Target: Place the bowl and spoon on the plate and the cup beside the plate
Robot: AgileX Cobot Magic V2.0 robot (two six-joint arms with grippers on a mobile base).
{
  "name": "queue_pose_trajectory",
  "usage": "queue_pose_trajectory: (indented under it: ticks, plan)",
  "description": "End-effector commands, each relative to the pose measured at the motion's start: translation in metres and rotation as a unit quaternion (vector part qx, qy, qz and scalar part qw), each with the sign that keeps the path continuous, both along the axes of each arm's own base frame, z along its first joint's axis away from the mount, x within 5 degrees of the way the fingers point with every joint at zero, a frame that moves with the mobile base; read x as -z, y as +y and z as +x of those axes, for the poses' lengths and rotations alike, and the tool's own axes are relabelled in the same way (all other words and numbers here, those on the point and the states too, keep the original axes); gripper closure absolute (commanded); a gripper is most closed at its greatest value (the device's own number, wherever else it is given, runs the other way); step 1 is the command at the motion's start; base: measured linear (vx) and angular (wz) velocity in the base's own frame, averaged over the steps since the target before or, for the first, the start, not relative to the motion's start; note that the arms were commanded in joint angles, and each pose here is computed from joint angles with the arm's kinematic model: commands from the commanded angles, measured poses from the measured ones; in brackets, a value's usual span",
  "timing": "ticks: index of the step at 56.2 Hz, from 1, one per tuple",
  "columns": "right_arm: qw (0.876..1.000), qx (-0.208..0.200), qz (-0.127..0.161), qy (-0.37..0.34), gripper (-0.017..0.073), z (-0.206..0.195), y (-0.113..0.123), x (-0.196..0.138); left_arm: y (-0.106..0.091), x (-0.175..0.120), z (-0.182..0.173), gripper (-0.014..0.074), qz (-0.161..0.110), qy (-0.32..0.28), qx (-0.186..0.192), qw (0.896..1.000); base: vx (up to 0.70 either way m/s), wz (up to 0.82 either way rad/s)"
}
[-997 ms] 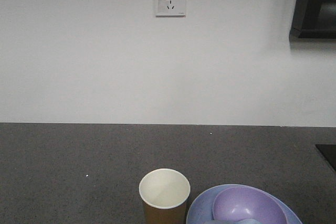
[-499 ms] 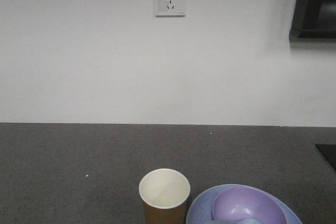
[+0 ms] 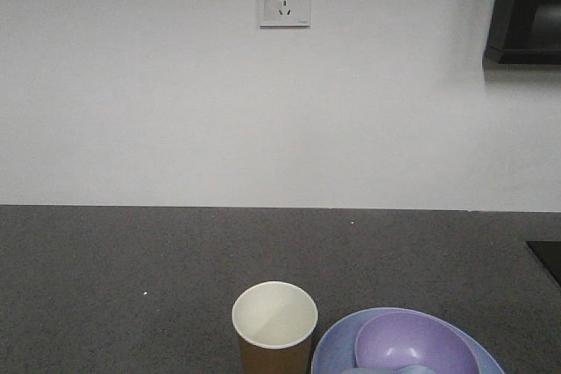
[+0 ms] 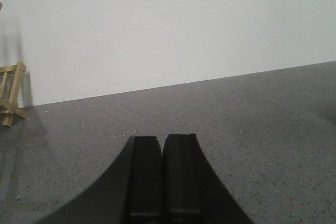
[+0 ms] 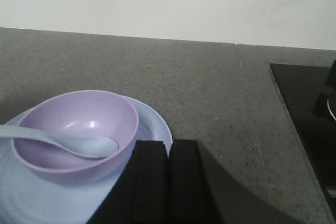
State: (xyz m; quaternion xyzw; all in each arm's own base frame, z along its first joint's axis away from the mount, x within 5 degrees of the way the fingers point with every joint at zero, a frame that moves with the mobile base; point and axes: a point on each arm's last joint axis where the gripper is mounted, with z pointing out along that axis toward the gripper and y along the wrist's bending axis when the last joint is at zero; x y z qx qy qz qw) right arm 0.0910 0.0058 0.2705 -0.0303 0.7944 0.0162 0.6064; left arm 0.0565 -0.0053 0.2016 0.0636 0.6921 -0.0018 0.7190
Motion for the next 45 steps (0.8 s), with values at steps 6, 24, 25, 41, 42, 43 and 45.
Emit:
queue_pose_trajectory:
  ticks: [6, 24, 25, 41, 42, 43, 45]
  plan:
    - [0.996, 0.012, 0.022, -0.088, 0.0565, -0.025, -0.003, 0.033, 0.000, -0.017, -0.003, 0.0591, -0.013, -0.058, 0.002, 0.998, 0.00, 0.00]
    - [0.992, 0.015, 0.031, -0.125, 0.0565, -0.034, -0.003, 0.075, 0.000, -0.016, -0.003, 0.0591, -0.013, -0.058, 0.002, 0.998, 0.00, 0.00]
    - [0.992, 0.014, 0.030, -0.125, 0.0565, -0.034, -0.003, 0.076, 0.000, -0.016, -0.003, 0.0591, -0.013, -0.058, 0.002, 0.998, 0.00, 0.00]
    - [0.993, 0.015, 0.029, -0.112, 0.0565, -0.035, -0.003, 0.078, 0.000, -0.016, -0.003, 0.0591, -0.013, -0.058, 0.002, 0.998, 0.00, 0.00]
    - [0.993, 0.015, 0.029, -0.112, 0.0565, -0.035, -0.003, 0.078, 0.000, -0.016, -0.003, 0.0591, -0.013, -0.058, 0.002, 0.998, 0.00, 0.00]
    - [0.993, 0.015, 0.029, -0.112, 0.0565, -0.035, -0.003, 0.078, 0.000, -0.016, -0.003, 0.0591, -0.013, -0.058, 0.002, 0.998, 0.00, 0.00]
    - [0.993, 0.015, 0.029, -0.112, 0.0565, -0.035, -0.003, 0.078, 0.000, -0.016, -0.003, 0.0591, -0.013, -0.058, 0.002, 0.998, 0.00, 0.00]
